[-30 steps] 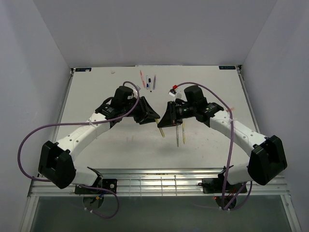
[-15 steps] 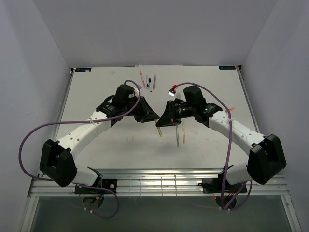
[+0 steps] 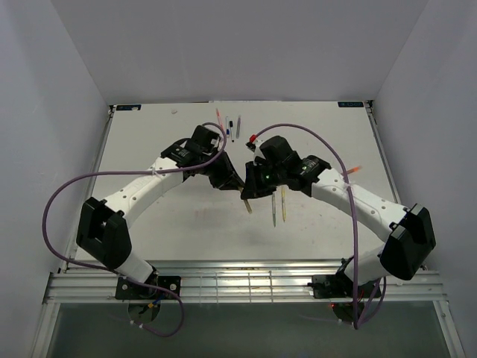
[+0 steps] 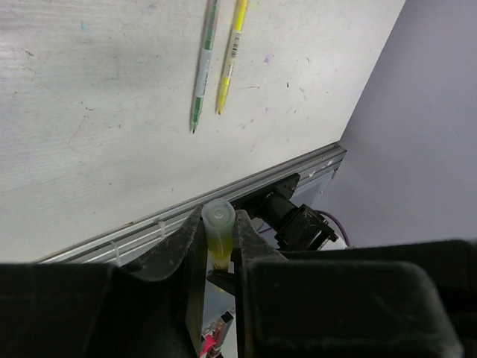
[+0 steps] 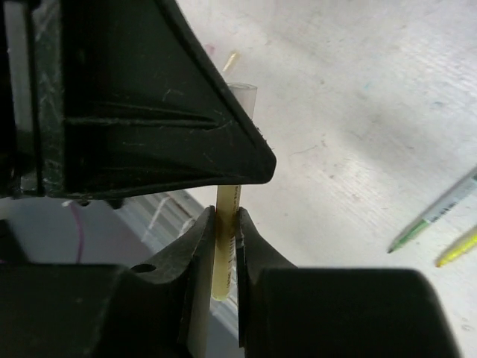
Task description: Open the pen caps
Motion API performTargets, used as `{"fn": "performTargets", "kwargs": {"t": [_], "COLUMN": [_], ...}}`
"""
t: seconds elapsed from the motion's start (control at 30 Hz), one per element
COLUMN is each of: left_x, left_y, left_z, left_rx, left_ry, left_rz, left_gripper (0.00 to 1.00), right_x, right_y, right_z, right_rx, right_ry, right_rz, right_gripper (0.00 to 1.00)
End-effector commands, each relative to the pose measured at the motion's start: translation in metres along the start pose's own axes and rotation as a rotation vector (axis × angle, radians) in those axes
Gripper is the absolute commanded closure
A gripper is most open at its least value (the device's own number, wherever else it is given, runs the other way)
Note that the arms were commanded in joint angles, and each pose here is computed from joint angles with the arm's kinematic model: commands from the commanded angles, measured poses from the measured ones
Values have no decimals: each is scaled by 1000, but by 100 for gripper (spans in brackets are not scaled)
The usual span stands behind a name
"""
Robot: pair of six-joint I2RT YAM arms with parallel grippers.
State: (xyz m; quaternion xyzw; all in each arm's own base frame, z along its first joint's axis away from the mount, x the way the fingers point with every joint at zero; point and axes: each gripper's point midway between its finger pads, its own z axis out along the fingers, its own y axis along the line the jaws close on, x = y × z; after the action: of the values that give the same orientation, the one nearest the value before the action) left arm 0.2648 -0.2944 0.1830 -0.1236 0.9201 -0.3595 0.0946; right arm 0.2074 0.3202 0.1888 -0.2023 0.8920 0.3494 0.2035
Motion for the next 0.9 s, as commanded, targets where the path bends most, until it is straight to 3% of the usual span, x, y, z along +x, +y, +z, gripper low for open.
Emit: {"fn": "performTargets", "kwargs": {"t": [0.0,0.17,0.27,0.4,0.47,0.67,0.87], "left_x": [-40,-65,-77,-77,-72,-57,-39], "left_y": [-23,-23,-37,-55,-45,22,107], "left_z": [-9,-11,-21,-39,-38,-42,-57], "left_rx": [42,63,125,254,237,-40,-376], "left_ry": [-109,-123,-166,-233,-235,-251,-253], "left_rz": [-50,-109,-72,59,79,94,123], "left_gripper": [100,100,100,100,100,100,100], "right_x": [49,64,65,58,54,36,28], "right_y": [-32,-50,-49,-3,1,-48,-115], "right_z": [-6,-7,-8,-5,-6,-24,-38], "right_rx": [230,323,319,23,11,61,219], "right_ry": [176,223,221,196,172,98,43], "right_rz": [-128,-159,-167,-108,-71,77,168], "right_gripper": [92,92,92,92,92,92,92]}}
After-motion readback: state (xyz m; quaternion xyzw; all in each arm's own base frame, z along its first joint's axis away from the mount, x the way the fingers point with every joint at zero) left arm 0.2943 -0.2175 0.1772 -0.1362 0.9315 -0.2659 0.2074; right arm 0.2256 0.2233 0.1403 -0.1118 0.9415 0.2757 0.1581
